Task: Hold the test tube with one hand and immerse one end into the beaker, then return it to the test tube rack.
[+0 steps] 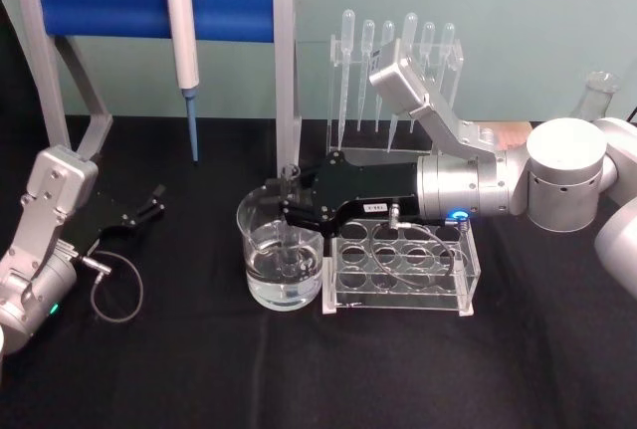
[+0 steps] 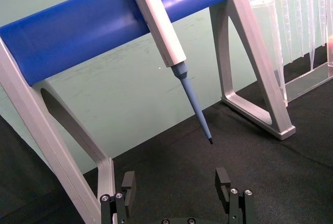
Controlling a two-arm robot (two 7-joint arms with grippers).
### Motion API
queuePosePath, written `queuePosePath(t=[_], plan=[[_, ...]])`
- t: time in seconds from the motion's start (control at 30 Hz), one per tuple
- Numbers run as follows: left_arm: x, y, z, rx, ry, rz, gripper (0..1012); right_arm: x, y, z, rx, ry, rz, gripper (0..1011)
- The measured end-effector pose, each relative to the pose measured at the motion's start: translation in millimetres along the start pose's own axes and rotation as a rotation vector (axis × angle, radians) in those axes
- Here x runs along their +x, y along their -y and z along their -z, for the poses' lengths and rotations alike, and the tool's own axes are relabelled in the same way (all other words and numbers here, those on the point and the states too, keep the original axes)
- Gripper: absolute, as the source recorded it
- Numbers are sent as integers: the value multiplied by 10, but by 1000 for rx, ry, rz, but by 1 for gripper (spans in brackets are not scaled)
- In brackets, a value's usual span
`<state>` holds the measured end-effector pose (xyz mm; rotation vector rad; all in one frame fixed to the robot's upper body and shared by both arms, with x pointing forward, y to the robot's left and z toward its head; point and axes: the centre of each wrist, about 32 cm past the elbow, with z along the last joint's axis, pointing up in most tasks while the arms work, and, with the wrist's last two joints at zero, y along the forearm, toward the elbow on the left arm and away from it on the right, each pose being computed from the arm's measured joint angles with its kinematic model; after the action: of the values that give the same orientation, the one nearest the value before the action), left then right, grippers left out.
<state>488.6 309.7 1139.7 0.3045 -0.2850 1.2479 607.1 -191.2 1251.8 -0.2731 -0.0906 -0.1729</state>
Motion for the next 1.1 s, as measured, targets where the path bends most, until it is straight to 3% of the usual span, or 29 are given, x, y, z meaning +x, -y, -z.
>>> queuePosePath(t=[1.1], plan=[[0, 0, 0, 0, 0, 0, 1000, 0, 0, 0, 0, 0, 0, 226]])
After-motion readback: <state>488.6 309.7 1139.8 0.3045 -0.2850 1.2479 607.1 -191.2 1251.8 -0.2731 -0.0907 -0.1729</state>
